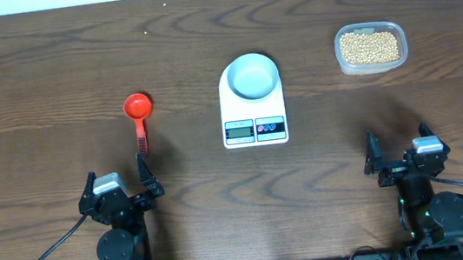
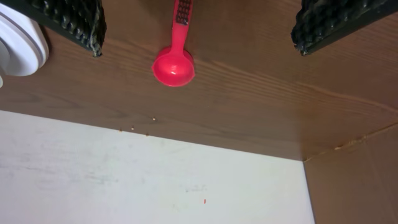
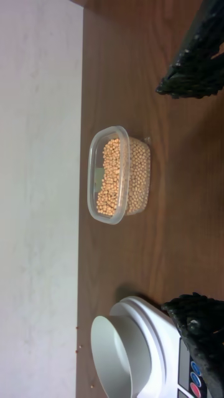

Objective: Scoop item into bowl and weigh 50g on scale

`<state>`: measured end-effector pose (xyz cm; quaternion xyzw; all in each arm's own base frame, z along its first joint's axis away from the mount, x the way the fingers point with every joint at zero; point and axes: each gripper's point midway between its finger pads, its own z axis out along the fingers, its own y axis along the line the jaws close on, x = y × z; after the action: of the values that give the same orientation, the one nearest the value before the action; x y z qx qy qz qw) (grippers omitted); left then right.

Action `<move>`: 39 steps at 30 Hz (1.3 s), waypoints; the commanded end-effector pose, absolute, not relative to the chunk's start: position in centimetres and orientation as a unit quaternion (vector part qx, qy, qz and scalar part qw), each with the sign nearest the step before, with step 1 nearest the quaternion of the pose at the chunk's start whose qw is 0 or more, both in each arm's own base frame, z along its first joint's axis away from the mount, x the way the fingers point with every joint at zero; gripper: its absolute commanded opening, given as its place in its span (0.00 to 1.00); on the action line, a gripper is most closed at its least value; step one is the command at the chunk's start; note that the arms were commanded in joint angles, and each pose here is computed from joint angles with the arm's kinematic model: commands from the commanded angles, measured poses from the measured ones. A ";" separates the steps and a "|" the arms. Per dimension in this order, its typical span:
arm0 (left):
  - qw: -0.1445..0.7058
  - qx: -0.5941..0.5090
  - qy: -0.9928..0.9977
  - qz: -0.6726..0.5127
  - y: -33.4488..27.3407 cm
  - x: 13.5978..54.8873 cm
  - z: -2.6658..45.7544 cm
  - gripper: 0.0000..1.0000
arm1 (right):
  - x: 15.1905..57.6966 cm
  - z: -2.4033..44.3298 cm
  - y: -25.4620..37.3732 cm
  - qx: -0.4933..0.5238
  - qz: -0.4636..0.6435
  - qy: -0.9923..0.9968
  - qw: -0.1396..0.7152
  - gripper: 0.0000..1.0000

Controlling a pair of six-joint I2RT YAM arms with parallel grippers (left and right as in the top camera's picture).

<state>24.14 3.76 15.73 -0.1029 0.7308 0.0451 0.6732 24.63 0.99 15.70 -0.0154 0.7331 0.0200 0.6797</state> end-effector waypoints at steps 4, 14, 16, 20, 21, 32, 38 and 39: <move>0.668 -0.066 0.741 0.011 2.1 24.4 15.0 0.98 | 24.6 15.7 1.0 -0.019 0.016 0.733 0.680 0.99; 0.652 -0.057 0.756 0.001 1.6 25.1 18.7 0.98 | 24.6 15.7 1.0 -0.019 0.016 0.733 0.680 0.99; 0.644 -0.057 0.763 0.001 1.6 25.7 19.6 0.98 | 24.6 15.7 1.0 -0.019 0.016 0.733 0.680 0.99; 0.620 -0.056 0.783 0.000 1.6 27.1 21.2 0.98 | 24.6 15.7 1.0 -0.019 0.016 0.733 0.680 0.99; 0.613 -0.054 0.788 -0.002 1.5 27.5 21.5 0.98 | 24.6 15.7 1.0 -0.019 0.016 0.733 0.680 0.99; 0.521 -0.017 0.852 -0.046 -0.4 32.3 24.6 0.98 | 24.6 15.7 1.0 -0.019 0.016 0.733 0.680 0.99; 0.446 -0.023 0.893 -0.048 -0.3 34.4 26.0 0.98 | 24.6 15.7 1.0 -0.019 0.016 0.733 0.680 0.99; 0.434 -0.021 0.899 -0.051 -0.4 34.7 26.2 0.98 | 24.6 15.7 1.0 -0.019 0.016 0.733 0.680 0.99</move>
<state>33.36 -0.27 24.24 -0.0300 0.8983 -0.0445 0.4361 24.63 0.94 15.70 -0.0142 0.7330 0.0187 0.6799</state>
